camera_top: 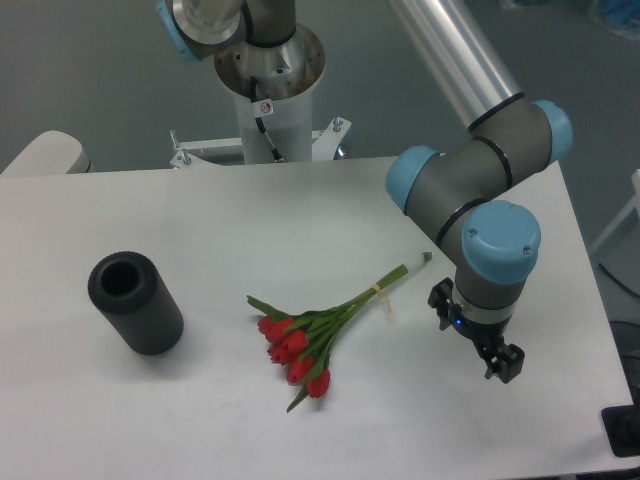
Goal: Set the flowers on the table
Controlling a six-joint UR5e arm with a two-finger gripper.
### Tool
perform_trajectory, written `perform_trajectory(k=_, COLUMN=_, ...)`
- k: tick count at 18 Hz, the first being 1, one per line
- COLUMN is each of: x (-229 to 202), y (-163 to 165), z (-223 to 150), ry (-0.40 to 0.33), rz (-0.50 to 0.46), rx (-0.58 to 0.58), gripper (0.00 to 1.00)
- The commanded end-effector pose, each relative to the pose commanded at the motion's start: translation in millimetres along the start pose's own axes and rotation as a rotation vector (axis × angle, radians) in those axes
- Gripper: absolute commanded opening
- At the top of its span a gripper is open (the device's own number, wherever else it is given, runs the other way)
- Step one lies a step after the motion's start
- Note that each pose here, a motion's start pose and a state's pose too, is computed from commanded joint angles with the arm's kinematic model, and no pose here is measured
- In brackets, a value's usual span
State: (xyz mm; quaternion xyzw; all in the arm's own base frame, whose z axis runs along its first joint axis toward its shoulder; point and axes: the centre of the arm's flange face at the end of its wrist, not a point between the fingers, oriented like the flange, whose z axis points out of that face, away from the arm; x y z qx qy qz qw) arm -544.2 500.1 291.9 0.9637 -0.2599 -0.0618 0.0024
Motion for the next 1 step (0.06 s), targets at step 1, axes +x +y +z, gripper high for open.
perform_trajectory(k=1, x=0.4, y=0.0, z=0.7, ry=0.002, rz=0.0, rx=0.0, gripper=1.0)
